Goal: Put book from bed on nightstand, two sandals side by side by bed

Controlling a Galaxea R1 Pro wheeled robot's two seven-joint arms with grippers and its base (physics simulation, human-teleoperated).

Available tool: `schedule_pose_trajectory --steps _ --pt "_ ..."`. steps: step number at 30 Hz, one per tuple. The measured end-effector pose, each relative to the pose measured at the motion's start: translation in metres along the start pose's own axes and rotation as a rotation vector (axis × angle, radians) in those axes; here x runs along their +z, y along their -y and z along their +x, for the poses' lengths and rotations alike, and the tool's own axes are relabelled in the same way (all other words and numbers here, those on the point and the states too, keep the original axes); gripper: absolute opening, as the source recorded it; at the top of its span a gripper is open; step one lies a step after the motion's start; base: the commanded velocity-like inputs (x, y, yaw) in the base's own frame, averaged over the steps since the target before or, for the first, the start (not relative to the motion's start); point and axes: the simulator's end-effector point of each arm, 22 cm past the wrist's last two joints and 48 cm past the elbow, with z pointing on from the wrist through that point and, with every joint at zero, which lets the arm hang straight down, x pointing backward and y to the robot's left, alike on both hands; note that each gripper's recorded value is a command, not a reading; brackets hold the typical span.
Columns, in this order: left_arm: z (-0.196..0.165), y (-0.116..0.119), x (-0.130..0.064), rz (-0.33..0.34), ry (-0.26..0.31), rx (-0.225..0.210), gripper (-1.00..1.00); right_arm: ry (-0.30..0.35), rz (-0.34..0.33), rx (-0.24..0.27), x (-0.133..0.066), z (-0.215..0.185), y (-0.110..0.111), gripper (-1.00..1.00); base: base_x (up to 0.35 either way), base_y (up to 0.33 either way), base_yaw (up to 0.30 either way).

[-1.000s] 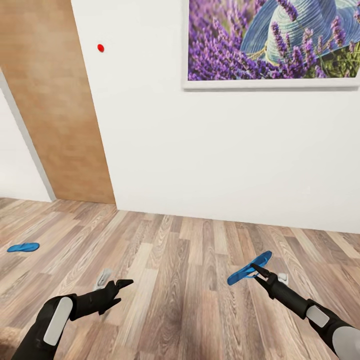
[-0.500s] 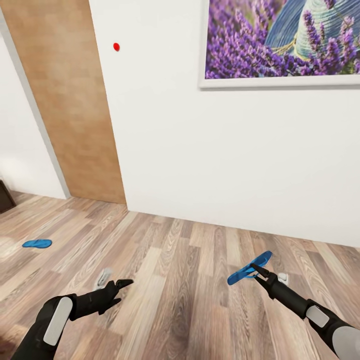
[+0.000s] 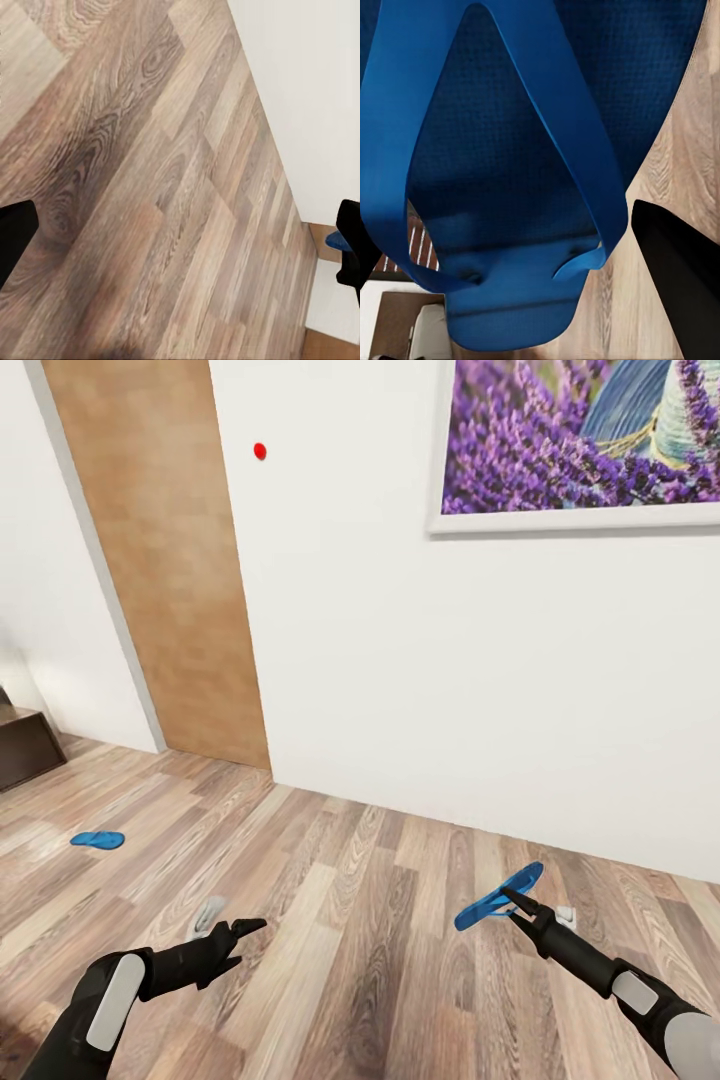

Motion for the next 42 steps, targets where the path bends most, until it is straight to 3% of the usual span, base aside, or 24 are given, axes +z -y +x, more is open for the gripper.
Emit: schedule_pose_trajectory --steps 42 --pt "-0.0001 -0.0002 -0.0002 0.0 0.0 -0.001 1.0 0.001 -0.005 0.004 0.0017 0.0015 -0.0013 -1.0 0.16 -0.011 0.101"
